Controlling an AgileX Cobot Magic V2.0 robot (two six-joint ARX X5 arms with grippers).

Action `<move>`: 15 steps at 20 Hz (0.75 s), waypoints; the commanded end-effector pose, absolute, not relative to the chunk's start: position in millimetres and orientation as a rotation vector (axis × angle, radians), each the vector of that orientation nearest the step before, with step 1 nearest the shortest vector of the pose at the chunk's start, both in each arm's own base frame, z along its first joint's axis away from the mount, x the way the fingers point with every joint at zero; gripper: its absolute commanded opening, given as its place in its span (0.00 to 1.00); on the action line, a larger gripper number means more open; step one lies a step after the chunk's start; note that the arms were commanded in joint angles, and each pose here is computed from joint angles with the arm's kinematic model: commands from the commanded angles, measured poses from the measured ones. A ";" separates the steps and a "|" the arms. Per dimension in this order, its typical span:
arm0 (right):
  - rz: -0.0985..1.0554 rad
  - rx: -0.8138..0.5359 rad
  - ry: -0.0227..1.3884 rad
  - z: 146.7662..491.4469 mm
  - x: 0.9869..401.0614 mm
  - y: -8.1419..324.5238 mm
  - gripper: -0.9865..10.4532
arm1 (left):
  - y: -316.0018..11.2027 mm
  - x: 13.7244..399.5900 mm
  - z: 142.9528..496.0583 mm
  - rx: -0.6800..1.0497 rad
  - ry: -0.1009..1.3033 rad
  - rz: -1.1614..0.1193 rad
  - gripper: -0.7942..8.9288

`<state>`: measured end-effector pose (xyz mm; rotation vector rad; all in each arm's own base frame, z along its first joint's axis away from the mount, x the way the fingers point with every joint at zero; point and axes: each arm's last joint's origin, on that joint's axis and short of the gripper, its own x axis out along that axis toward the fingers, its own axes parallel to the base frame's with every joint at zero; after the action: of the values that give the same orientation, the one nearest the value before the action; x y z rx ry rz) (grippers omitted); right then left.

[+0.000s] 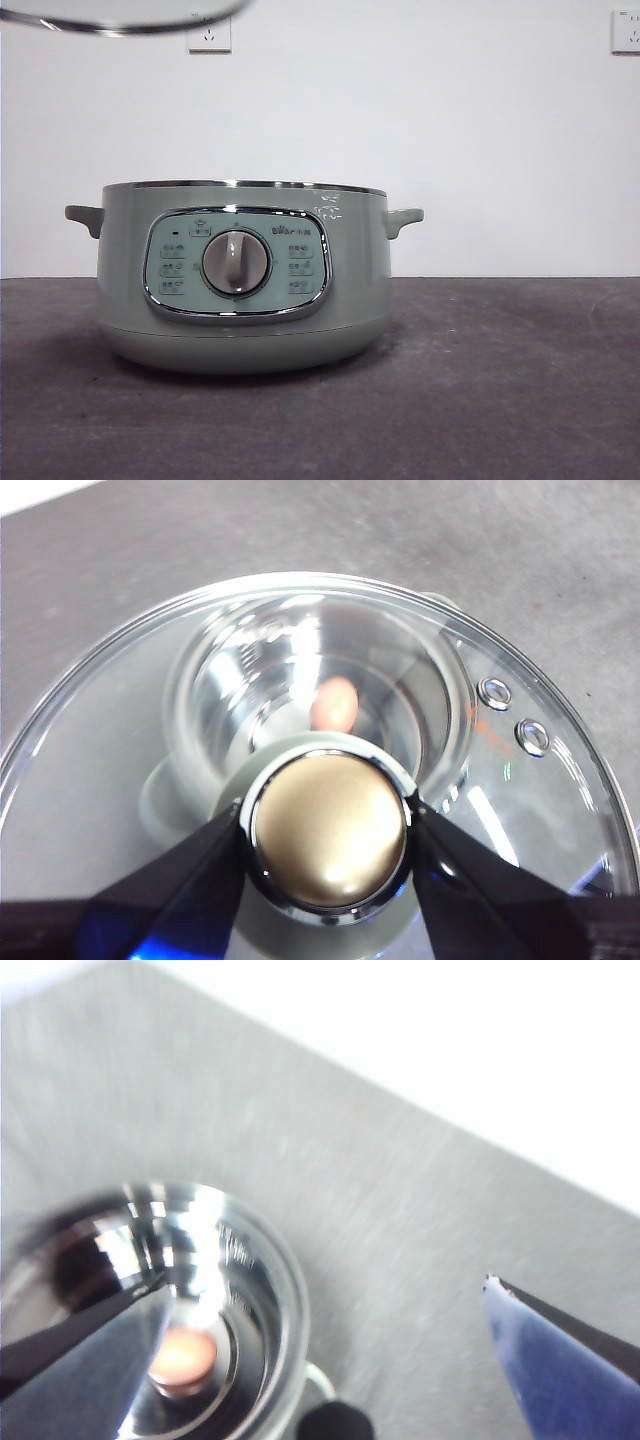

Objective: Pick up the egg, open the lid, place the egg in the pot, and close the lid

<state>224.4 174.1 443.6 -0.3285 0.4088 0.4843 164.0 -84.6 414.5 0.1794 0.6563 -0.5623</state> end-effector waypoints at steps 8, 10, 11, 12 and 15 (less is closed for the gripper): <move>0.470 -0.207 0.318 490.8 127.4 95.6 0.56 | -139.2 262.3 368.3 0.215 0.646 -0.623 0.07; 0.470 -0.206 0.318 491.9 119.0 88.8 0.56 | -149.3 274.2 358.3 0.219 0.645 -0.633 0.07; 0.470 -0.204 0.323 491.9 115.6 86.0 0.56 | -154.2 279.5 353.3 0.220 0.646 -0.639 0.07; 0.470 -0.207 0.329 491.6 113.0 83.9 0.56 | -158.3 283.8 348.8 0.222 0.647 -0.643 0.07; 0.469 -0.217 0.355 489.2 109.9 81.4 0.56 | -166.4 292.8 337.4 0.228 0.664 -0.651 0.07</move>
<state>109.8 81.1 488.7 -0.2323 0.3593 0.4717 293.5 -165.2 329.7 0.2300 0.7209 -0.6340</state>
